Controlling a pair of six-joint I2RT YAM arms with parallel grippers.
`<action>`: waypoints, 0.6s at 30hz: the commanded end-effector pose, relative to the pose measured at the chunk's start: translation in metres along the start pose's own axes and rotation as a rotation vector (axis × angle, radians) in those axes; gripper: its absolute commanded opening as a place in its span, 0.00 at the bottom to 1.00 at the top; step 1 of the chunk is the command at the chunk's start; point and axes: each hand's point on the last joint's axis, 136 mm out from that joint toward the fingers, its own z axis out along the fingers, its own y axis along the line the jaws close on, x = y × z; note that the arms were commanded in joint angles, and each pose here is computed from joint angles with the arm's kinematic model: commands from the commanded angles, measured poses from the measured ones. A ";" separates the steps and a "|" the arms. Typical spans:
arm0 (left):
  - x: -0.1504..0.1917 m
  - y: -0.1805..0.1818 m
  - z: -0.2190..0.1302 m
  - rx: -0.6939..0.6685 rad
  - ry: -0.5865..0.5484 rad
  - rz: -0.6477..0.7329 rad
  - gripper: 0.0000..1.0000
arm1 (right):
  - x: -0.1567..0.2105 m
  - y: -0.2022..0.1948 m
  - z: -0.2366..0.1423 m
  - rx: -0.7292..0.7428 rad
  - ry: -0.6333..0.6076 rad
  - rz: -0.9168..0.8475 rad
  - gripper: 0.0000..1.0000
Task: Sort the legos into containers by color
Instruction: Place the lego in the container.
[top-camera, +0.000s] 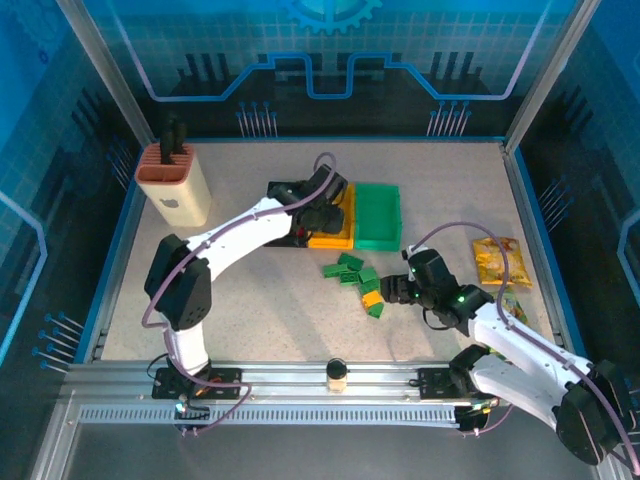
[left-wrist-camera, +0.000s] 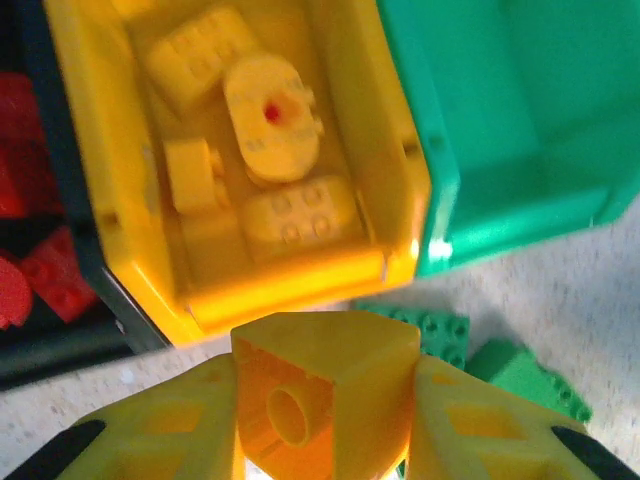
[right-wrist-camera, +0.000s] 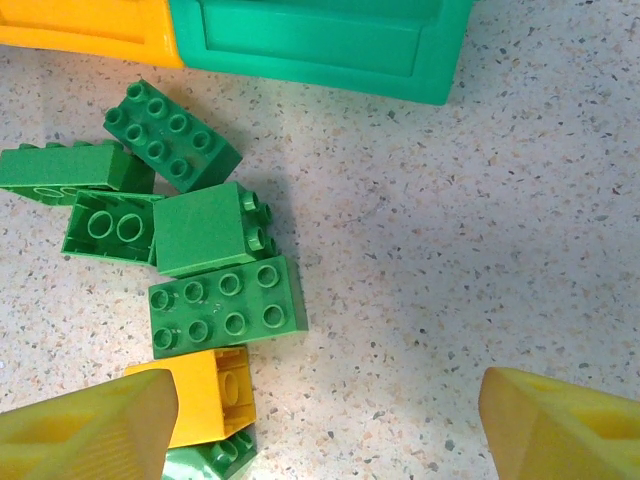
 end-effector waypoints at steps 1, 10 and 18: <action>-0.004 0.002 0.012 0.002 0.047 0.025 0.32 | 0.000 -0.002 -0.004 -0.004 -0.010 0.026 0.80; -0.042 0.016 0.024 -0.026 0.037 -0.007 0.74 | 0.003 0.003 -0.010 -0.038 0.002 0.020 0.80; -0.051 0.004 -0.022 0.070 -0.068 -0.018 0.76 | 0.005 0.007 -0.012 -0.051 0.009 0.012 0.80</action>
